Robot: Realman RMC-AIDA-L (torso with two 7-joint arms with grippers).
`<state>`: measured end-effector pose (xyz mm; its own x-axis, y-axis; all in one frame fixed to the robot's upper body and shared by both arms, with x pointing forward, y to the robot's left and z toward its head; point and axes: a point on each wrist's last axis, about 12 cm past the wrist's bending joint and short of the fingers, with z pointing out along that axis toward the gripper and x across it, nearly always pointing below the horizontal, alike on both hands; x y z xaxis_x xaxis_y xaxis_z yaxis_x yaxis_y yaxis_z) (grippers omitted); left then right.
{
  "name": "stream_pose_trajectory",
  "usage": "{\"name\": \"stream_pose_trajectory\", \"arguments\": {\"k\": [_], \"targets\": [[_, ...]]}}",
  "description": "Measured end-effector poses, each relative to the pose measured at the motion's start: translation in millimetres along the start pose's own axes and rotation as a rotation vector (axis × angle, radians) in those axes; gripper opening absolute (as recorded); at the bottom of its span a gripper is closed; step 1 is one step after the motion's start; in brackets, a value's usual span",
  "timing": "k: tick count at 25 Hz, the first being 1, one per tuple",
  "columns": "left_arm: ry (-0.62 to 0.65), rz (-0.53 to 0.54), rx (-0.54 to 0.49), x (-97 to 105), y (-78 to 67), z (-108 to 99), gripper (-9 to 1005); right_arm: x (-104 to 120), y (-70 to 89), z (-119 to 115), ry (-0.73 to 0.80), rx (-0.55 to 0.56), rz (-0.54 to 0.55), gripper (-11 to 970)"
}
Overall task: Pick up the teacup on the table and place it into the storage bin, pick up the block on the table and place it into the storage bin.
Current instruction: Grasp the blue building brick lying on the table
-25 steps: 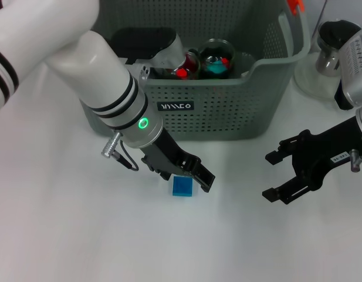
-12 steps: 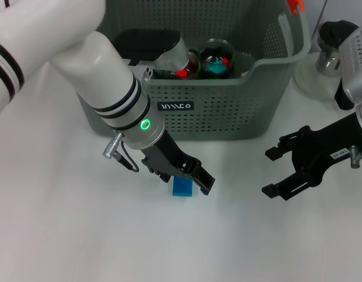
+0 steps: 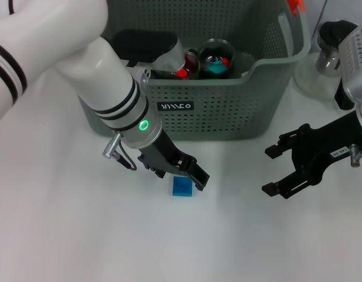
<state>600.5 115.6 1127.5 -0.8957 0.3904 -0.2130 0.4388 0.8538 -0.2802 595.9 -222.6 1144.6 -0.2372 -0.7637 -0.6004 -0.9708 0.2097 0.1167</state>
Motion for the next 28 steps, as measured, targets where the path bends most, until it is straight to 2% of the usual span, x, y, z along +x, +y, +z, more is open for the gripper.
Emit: {"name": "stream_pose_trajectory", "arguments": {"k": [20, 28], "targets": [[0.013, 0.055, -0.060, 0.6, -2.6, 6.1, 950, 2.9, 1.4, 3.1, 0.005, 0.000, -0.007, 915], [0.020, 0.097, -0.060, 0.8, -7.6, -3.4, 950, 4.4, 2.1, 4.0, 0.005, -0.003, -0.004, 916]]}}
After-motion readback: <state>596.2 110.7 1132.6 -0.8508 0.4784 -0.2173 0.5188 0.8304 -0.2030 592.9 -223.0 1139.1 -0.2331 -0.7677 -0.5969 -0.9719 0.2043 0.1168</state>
